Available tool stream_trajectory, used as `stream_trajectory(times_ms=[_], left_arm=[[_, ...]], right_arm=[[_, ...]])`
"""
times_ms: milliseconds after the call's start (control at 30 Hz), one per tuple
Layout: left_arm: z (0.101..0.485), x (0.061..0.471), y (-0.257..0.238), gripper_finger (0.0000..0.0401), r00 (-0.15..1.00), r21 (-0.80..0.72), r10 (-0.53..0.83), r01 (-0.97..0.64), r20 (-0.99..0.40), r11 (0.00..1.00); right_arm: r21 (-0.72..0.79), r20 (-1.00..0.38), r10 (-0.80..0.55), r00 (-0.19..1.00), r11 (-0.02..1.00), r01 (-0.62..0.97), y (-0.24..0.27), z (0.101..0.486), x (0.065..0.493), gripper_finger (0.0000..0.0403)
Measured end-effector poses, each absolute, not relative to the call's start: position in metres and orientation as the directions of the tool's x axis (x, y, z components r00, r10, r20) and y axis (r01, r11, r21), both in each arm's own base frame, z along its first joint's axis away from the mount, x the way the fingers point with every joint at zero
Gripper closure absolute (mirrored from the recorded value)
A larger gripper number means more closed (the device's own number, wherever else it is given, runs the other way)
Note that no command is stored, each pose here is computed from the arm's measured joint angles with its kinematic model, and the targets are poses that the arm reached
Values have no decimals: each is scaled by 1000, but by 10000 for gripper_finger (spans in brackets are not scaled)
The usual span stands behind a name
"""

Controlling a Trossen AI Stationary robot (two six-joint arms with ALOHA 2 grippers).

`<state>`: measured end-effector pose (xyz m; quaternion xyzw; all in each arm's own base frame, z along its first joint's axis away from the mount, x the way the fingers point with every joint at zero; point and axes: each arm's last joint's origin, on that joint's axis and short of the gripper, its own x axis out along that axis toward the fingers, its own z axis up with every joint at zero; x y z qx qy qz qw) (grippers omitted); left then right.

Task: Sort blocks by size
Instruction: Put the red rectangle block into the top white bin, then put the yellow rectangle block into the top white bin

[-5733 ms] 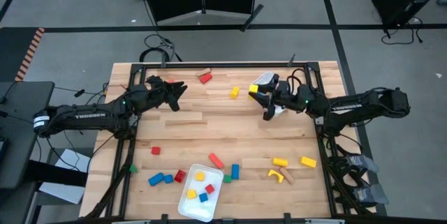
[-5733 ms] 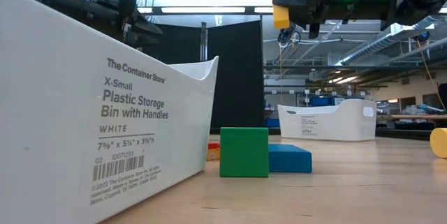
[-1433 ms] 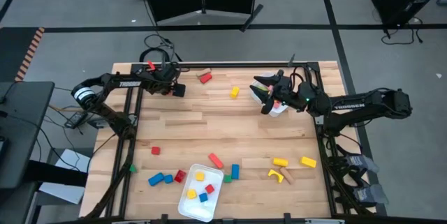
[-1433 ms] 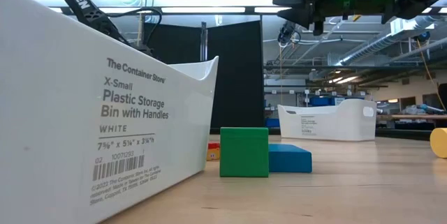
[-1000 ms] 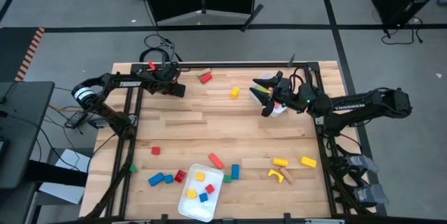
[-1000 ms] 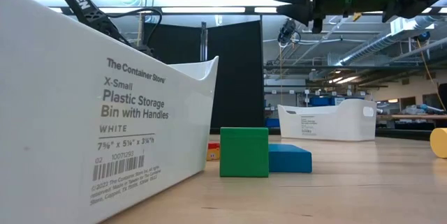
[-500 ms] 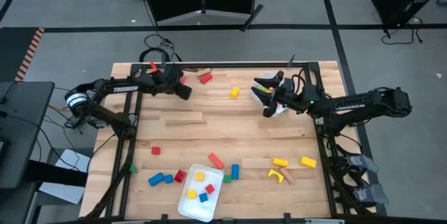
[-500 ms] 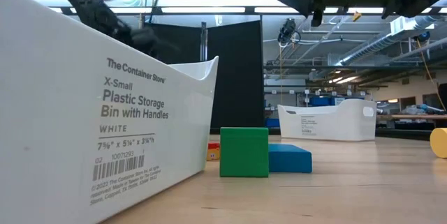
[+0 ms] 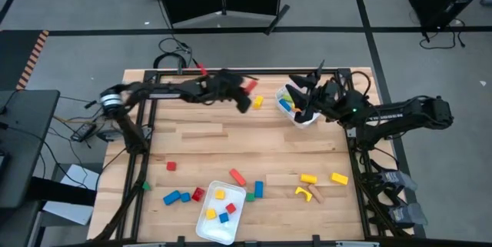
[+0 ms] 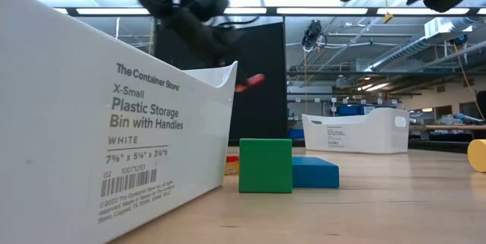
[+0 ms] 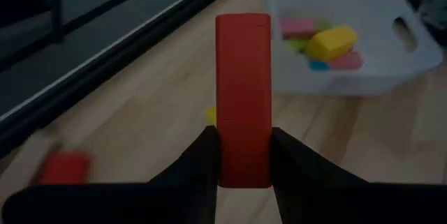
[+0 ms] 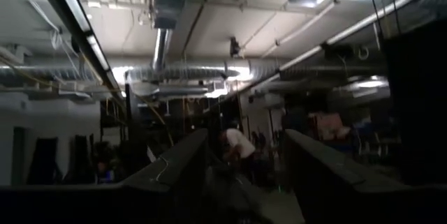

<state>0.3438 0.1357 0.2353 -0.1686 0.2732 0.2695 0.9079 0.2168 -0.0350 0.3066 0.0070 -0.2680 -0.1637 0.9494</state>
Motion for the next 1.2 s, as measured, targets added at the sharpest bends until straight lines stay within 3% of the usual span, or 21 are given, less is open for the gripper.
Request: stream_trajectory(times_ms=[433,867,1100,1200], left_arm=[[220,467,150,301,761,-168,250,-424,-598,890],[199,510,161,296,778,-147,253,-403,-575,903],[208,505,157,119,780,-94,184,-296,-598,951],[222,500,156,76,782,-101,190,-307,-593,946]], right_arm=[[5,551,-245,798,957,291,-18,326,221,217],[-7,549,-236,802,958,287,-16,326,221,230],[-12,548,-232,803,959,285,-16,326,221,234],[-24,548,-228,805,958,287,-16,326,221,234]])
